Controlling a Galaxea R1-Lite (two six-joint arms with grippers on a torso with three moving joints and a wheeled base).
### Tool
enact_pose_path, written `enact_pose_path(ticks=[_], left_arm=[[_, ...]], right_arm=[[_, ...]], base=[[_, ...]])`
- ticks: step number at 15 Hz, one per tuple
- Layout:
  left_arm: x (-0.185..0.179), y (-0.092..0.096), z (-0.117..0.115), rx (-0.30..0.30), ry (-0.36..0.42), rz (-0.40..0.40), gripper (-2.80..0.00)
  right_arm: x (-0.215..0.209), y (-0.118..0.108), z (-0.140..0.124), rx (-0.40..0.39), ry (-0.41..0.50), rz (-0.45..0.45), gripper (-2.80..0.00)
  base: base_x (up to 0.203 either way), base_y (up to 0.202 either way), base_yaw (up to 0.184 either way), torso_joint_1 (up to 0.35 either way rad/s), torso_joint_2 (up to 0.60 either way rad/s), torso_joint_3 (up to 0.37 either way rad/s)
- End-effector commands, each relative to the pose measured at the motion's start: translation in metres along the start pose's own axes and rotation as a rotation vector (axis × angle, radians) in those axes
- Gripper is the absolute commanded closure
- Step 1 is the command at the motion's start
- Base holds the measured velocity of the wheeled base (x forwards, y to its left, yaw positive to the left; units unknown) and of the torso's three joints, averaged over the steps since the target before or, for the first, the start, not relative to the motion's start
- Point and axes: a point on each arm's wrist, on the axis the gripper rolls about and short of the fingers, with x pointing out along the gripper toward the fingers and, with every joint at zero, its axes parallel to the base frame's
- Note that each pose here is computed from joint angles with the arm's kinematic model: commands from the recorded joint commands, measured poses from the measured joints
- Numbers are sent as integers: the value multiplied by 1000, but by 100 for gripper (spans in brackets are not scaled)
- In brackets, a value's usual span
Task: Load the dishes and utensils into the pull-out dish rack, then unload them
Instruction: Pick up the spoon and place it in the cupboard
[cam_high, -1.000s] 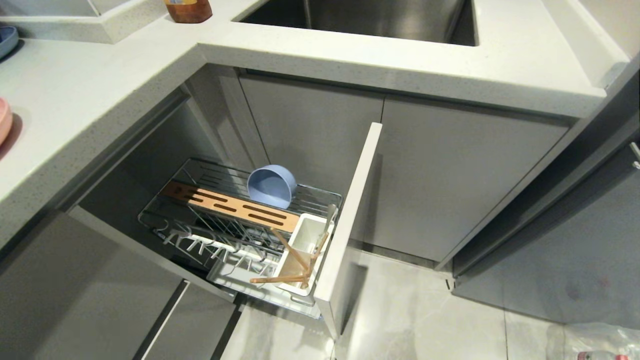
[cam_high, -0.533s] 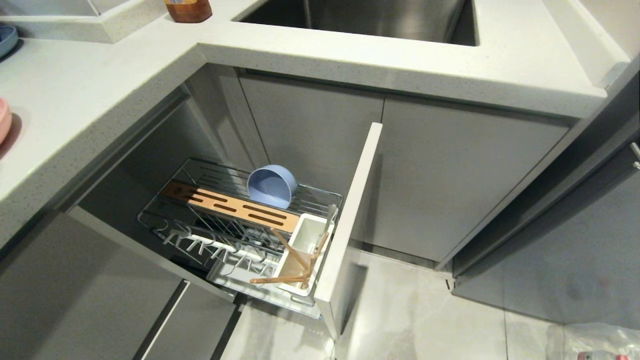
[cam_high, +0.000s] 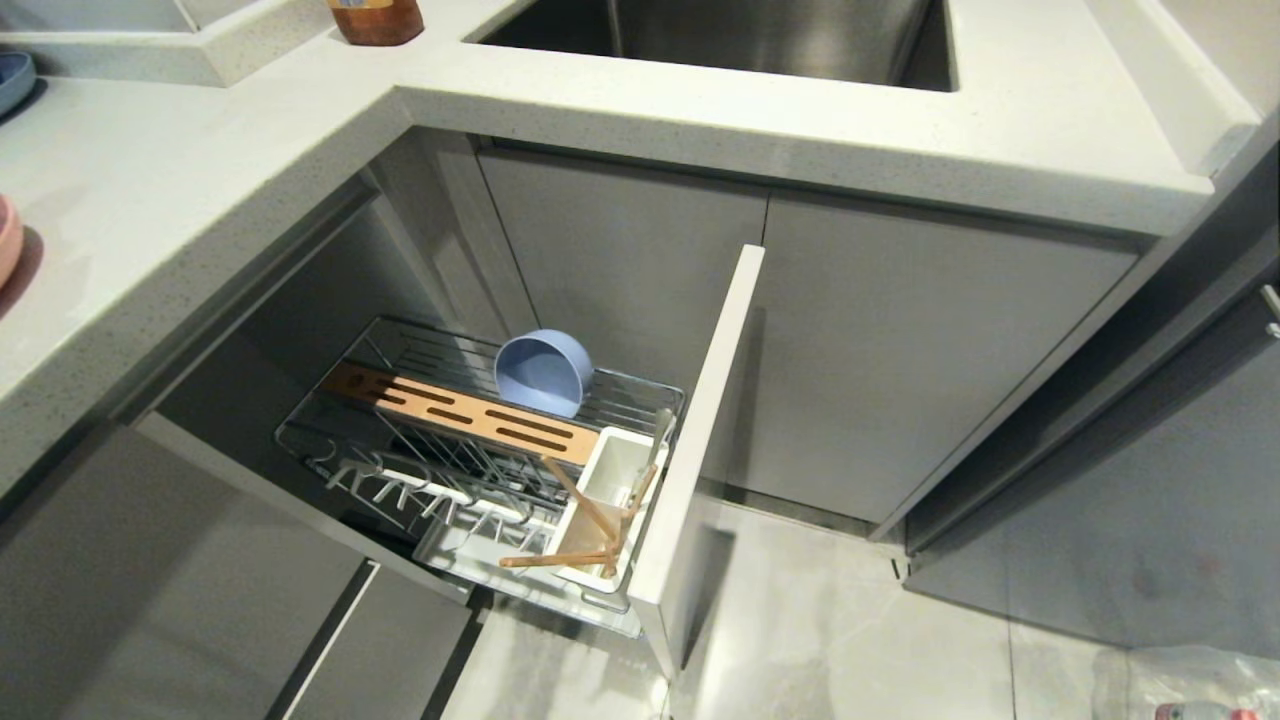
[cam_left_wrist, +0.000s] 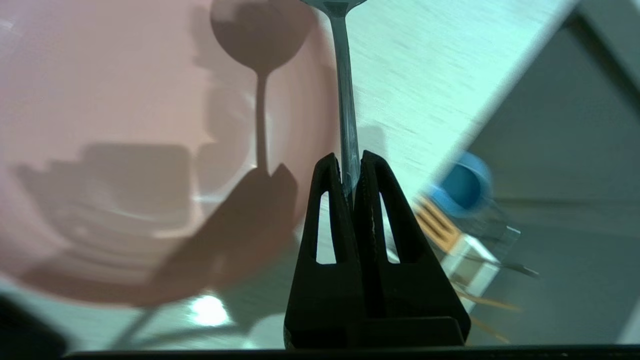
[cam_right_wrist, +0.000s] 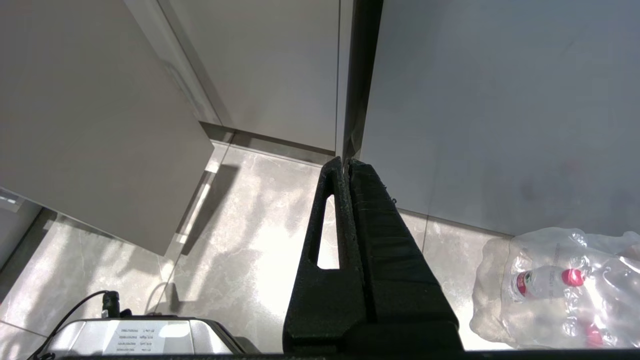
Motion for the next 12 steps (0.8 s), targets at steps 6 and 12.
enact_pose_path(ticks=[6,12], left_arm=[[-32,-57,-42,-2,195,-320,0],[-30,-74,-97,130,516,-549,0]], right_arm=[[0,0,0,0,2,0,0],[0,0,0,0,2,0,0]], base=[[0,0,0,0,0,0],[0,0,0,0,0,0]])
